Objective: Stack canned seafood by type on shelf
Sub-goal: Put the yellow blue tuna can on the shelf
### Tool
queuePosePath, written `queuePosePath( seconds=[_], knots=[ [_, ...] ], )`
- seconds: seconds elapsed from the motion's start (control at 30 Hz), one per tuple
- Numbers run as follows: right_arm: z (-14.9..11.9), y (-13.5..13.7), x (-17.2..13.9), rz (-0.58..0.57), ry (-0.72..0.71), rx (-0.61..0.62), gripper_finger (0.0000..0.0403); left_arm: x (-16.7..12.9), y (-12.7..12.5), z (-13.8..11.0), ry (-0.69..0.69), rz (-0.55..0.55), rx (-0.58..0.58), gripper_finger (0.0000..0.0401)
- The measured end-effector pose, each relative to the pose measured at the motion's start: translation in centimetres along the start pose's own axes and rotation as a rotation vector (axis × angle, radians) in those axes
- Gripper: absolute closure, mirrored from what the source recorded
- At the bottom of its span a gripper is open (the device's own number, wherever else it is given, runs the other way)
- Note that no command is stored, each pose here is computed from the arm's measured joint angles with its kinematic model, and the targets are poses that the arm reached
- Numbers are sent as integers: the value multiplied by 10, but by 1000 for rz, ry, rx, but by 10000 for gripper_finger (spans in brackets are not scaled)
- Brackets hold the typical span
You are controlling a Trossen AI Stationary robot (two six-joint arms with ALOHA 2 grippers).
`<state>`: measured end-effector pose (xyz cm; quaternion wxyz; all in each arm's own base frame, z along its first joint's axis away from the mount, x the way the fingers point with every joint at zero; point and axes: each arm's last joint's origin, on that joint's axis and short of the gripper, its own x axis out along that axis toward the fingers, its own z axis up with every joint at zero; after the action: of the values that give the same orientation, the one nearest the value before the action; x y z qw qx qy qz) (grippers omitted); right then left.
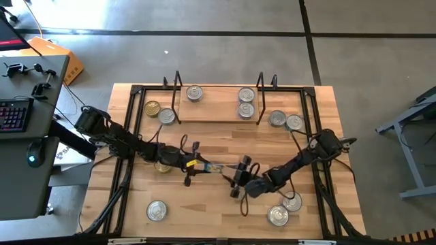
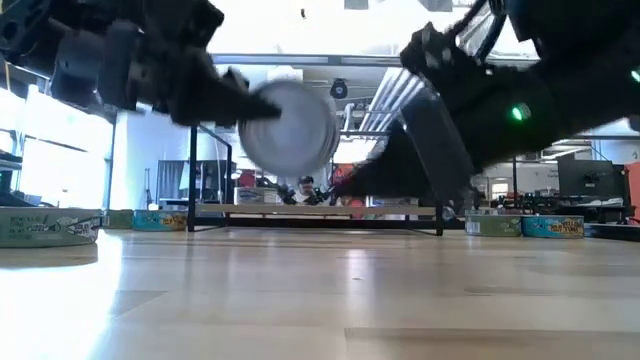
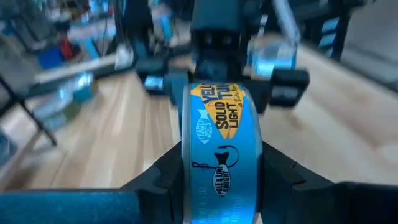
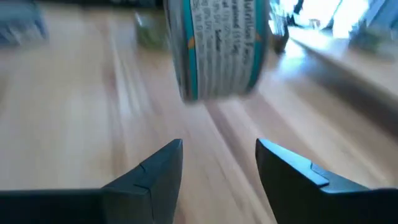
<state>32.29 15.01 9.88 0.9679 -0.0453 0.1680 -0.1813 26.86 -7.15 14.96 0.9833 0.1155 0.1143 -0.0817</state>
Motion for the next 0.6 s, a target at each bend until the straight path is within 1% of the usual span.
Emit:
queuePosePath(
  seconds=[0.13,0.2,0.27,0.33,0.43,0.5,0.6],
  knots=[
    [17,0,5,72,-98,-51,187,0,0,9,-99,-34,-9,283],
    [27,4,9,102,-127,-87,171,-1,1,12,-126,-32,-11,283],
    [37,7,12,107,-148,-126,159,-1,0,13,-133,-35,-11,283],
    [46,12,12,71,-166,-156,155,-1,0,12,-127,-36,-9,283],
    [54,22,7,-9,-164,-244,157,-1,-1,12,-122,-42,-5,283],
    [56,27,3,-52,-149,-287,165,-1,-2,12,-126,-42,15,282],
    [57,34,-1,-85,-119,-325,188,-1,-4,12,-124,-45,29,279]
  ],
)
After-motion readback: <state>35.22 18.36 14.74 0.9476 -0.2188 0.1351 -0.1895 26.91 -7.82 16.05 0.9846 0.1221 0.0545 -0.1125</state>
